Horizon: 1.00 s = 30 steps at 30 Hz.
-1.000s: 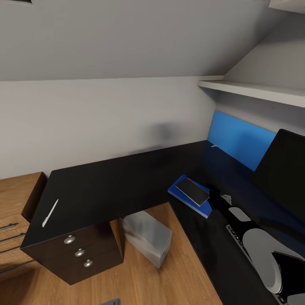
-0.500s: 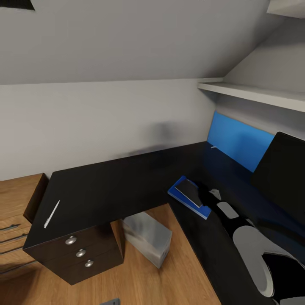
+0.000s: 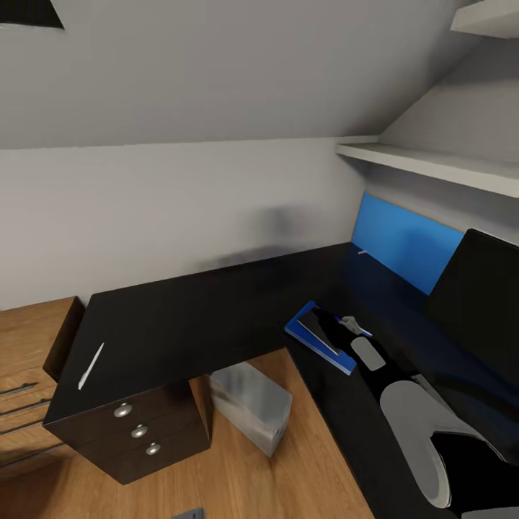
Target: In the bedroom, organize the workspace by keeping the computer under the desk, ensuring the monitor is on the desk, placing the keyboard on the desk next to the monitor, placing the mouse on the desk next to the keyboard, moving the folder from the swivel chair onto the desk next to the mouse, stacking the notebook on top of the folder with the pen on top of the notebook, and positioning the swivel chair next to the desk.
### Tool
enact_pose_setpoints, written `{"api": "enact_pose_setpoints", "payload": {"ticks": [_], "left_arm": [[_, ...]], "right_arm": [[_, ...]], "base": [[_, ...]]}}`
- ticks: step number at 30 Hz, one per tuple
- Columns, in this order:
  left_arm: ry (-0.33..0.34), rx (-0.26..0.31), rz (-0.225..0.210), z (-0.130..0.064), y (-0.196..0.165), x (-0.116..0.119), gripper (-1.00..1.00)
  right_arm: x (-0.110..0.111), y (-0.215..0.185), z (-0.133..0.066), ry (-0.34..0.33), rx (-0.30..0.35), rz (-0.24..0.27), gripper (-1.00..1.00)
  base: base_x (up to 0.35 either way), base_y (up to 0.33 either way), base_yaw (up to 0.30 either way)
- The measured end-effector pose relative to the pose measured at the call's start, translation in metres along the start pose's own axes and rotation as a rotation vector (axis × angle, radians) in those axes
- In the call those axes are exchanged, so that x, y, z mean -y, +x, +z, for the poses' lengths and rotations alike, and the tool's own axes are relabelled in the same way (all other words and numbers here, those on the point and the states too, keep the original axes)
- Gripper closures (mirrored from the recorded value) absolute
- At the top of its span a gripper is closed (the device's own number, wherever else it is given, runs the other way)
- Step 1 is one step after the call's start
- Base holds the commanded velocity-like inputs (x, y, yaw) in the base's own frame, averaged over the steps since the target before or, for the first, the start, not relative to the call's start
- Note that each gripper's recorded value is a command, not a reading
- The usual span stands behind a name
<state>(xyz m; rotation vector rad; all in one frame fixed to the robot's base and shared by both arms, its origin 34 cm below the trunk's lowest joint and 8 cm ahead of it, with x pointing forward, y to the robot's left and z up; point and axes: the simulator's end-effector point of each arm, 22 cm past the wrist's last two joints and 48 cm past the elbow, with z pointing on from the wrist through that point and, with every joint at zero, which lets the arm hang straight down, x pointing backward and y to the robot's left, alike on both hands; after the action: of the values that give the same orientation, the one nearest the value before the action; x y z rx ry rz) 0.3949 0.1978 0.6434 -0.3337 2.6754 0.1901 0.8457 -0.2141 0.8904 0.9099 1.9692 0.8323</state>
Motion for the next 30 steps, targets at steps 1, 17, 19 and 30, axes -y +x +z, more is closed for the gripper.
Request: {"api": "enact_pose_setpoints", "payload": {"ticks": [1,17,19,30], "left_arm": [[0.0,0.0,0.0,-0.001,0.0,0.0,-1.0],[-0.001,-0.001,-0.001,-0.017,-0.003,-0.003,-1.0],[-0.001,-0.001,-0.001,-0.019,-0.003,-0.003,-1.0],[-0.001,-0.001,-0.001,-0.029,-0.004,-0.005,-1.0]], "right_arm": [[-0.001,0.001,0.0,0.003,-0.002,-0.007,-1.0],[-0.03,0.037,-0.013,0.05,0.124,-0.379,-1.0],[-0.034,0.047,-0.016,0.044,0.129,-0.425,-1.0],[-0.04,0.081,-0.024,0.159,0.086,-0.814,-1.0]], "base": [[0.0,0.0,0.0],[0.0,0.0,0.0],[0.0,0.0,0.0],[0.0,0.0,0.0]]}}
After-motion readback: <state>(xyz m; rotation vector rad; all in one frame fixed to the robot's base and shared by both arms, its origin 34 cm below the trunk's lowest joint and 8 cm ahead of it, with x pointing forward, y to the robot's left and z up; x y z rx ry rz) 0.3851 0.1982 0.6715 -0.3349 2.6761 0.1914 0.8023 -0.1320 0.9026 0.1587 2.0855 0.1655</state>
